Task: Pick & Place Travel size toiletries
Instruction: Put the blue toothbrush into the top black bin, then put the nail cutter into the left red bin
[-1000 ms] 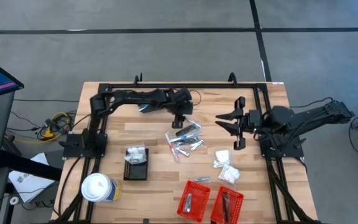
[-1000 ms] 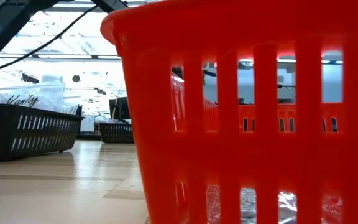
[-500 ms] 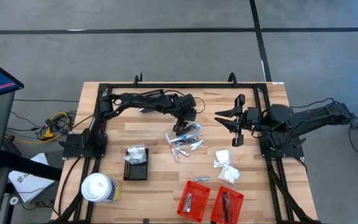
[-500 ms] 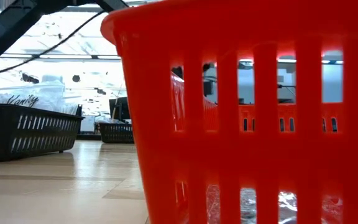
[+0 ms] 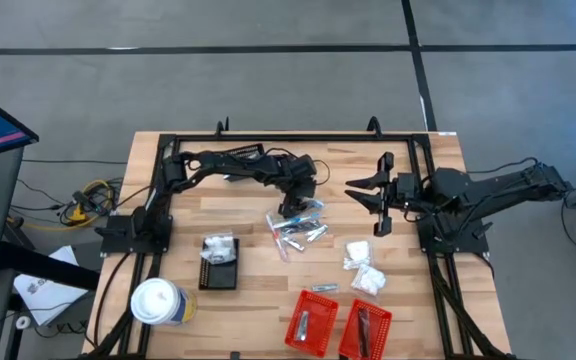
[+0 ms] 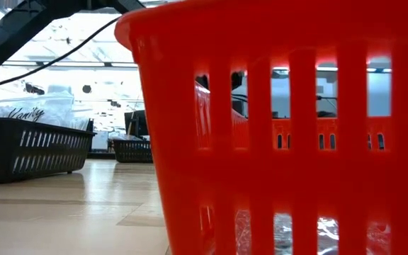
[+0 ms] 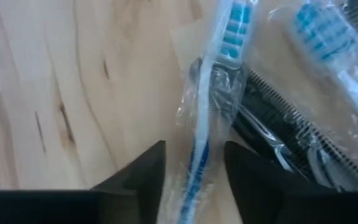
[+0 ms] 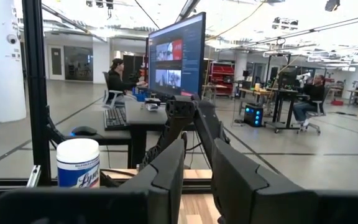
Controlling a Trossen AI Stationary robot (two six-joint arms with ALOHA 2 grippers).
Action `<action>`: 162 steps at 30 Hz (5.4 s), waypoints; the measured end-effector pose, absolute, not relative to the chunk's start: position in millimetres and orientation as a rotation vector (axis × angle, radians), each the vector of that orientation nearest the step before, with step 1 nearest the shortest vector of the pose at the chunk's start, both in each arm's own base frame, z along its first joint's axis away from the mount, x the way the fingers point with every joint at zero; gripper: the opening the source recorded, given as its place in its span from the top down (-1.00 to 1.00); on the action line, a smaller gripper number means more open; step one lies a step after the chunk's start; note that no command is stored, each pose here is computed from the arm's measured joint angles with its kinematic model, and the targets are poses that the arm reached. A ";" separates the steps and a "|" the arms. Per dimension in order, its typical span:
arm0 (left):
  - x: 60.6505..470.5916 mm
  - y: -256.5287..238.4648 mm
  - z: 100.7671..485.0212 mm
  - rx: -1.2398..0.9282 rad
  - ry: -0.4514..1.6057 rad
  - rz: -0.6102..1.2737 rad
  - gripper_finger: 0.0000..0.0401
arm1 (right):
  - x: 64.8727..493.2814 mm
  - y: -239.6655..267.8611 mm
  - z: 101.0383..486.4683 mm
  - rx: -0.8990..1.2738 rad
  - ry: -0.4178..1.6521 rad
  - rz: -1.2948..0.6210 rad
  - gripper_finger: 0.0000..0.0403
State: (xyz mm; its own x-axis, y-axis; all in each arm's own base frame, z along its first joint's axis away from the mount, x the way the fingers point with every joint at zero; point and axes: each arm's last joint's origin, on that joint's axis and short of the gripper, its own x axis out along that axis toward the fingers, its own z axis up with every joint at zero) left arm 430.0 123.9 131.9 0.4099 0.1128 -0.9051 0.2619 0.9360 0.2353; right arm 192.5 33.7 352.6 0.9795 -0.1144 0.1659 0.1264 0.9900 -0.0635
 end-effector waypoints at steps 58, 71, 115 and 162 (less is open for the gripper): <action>270.4 204.2 201.3 0.006 1.509 0.459 0.94 | 192.6 33.1 350.1 -0.116 -0.133 -0.131 0.62; 268.7 206.4 201.2 -0.189 1.446 0.626 0.94 | 192.6 33.1 350.6 -0.114 -0.138 -0.131 0.62; 294.0 142.4 308.0 -0.026 0.774 0.501 0.51 | 192.8 33.2 349.2 -0.130 -0.123 -0.131 0.62; 367.6 -49.4 156.7 0.346 0.812 -0.194 0.37 | 192.9 33.1 349.0 -0.127 -0.121 -0.132 0.62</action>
